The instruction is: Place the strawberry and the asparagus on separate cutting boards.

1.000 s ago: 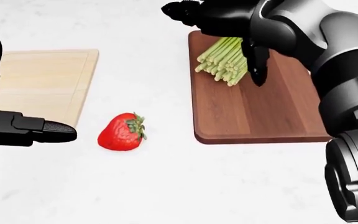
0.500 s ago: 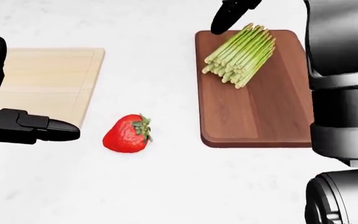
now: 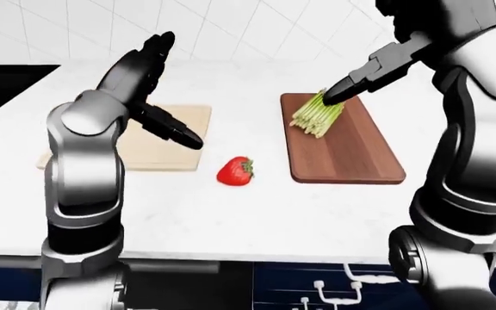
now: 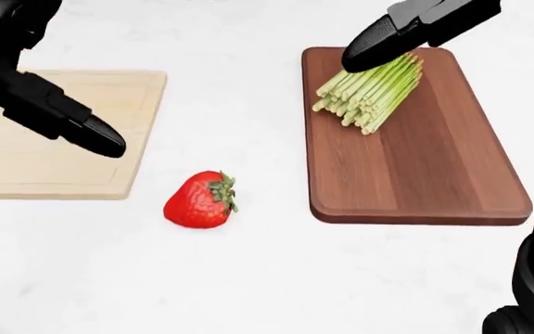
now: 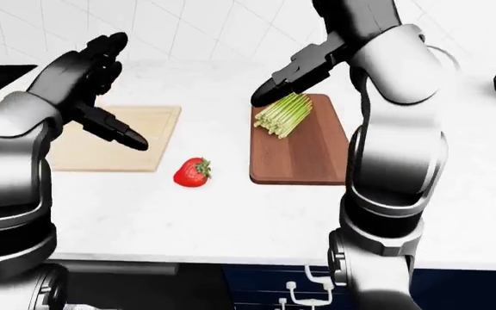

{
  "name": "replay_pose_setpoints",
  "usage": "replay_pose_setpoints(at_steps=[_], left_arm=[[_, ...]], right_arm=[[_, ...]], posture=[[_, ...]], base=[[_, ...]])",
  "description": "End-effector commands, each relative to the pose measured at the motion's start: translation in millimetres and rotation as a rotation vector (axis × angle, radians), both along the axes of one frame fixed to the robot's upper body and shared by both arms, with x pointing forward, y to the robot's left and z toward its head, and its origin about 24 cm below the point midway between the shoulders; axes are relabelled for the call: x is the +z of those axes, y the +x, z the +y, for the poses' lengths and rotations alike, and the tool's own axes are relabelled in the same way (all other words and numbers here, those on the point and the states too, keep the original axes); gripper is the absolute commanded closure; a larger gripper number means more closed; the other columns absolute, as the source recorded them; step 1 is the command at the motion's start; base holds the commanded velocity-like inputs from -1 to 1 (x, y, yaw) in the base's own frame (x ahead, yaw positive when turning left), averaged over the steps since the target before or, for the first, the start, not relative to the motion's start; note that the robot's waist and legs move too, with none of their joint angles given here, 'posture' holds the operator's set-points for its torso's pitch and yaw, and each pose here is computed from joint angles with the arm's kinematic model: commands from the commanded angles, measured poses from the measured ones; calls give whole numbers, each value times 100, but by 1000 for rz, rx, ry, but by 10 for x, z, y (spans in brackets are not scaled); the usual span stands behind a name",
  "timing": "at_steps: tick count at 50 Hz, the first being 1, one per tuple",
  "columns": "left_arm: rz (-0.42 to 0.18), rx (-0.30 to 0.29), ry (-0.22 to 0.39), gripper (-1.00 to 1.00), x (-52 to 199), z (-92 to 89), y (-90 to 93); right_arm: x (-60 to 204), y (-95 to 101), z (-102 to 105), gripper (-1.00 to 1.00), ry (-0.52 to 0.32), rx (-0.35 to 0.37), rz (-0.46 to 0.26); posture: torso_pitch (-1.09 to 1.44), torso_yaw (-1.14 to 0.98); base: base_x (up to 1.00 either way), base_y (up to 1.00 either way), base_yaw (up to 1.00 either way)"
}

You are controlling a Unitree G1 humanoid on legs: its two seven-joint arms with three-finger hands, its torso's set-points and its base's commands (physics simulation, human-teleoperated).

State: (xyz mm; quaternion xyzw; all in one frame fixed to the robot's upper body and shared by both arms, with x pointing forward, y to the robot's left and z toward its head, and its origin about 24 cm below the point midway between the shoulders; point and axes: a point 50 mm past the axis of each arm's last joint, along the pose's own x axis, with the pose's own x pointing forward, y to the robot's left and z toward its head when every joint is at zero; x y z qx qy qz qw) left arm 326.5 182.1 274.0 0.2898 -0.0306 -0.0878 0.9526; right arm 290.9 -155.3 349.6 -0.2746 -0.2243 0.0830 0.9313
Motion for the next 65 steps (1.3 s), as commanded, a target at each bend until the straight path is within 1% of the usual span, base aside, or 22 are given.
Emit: replay_pose_setpoints(at_steps=[1,3,4,6,8,10,11,12,14,17,21,24,28,30,34,39,51,57,61,65], left_arm=[[-48,-59,36,-100,170,-74,-6],[-26,-61,38,-100,147,-98,72],[-21,-70,28,-100,140,-114,88],[19,-91,11,-100,56,-164,126],[40,-98,14,-100,5,-193,150],[69,-115,10,-100,-54,-234,144],[92,-122,23,-100,-94,-246,134],[85,-124,17,-100,-87,-253,126],[101,-133,19,-100,-103,-259,108],[120,-145,36,-100,-125,-271,74],[152,-177,55,-100,-191,-319,43],[155,-180,59,-100,-183,-313,46],[173,-196,80,-100,-220,-335,46],[182,-210,85,-100,-242,-369,40],[196,-244,104,-100,-272,-438,27],[205,-266,113,-100,-289,-497,8],[221,-300,120,-100,-348,-579,5],[232,-308,118,-100,-402,-606,35],[231,-314,118,-100,-396,-624,47],[232,-331,120,-100,-405,-676,62]], right_arm=[[127,-101,-37,-100,31,-17,-65],[108,-127,-58,-100,56,-29,-69],[100,-130,-60,-100,66,-32,-69],[54,-147,-61,-100,92,-32,-63],[67,-160,-88,-100,99,-42,-74],[61,-172,-104,-100,106,-48,-74],[66,-174,-113,-100,108,-53,-78],[68,-175,-109,-100,109,-50,-76],[86,-176,-115,-100,109,-55,-82],[69,-170,-142,-100,107,-68,-81],[77,-166,-146,-100,104,-74,-85],[50,-166,-146,-100,107,-75,-81],[52,-148,-129,-100,107,-73,-73],[7,-159,-133,-100,105,-73,-69],[6,-167,-135,-100,112,-74,-67],[-73,-170,-166,-100,128,-87,-58],[-84,-201,-209,-100,141,-101,-60],[-112,-202,-212,-100,146,-105,-55],[-110,-210,-223,-100,148,-108,-56],[-133,-208,-225,-100,149,-108,-53]], posture=[[0,0],[0,0],[0,0],[0,0],[0,0],[0,0],[0,0],[0,0],[0,0],[0,0],[0,0],[0,0],[0,0],[0,0],[0,0],[0,0],[0,0],[0,0],[0,0],[0,0]], base=[[0,0,0],[0,0,0],[0,0,0],[0,0,0],[0,0,0],[0,0,0],[0,0,0],[0,0,0],[0,0,0],[0,0,0],[0,0,0],[0,0,0],[0,0,0],[0,0,0],[0,0,0],[0,0,0],[0,0,0],[0,0,0],[0,0,0],[0,0,0]])
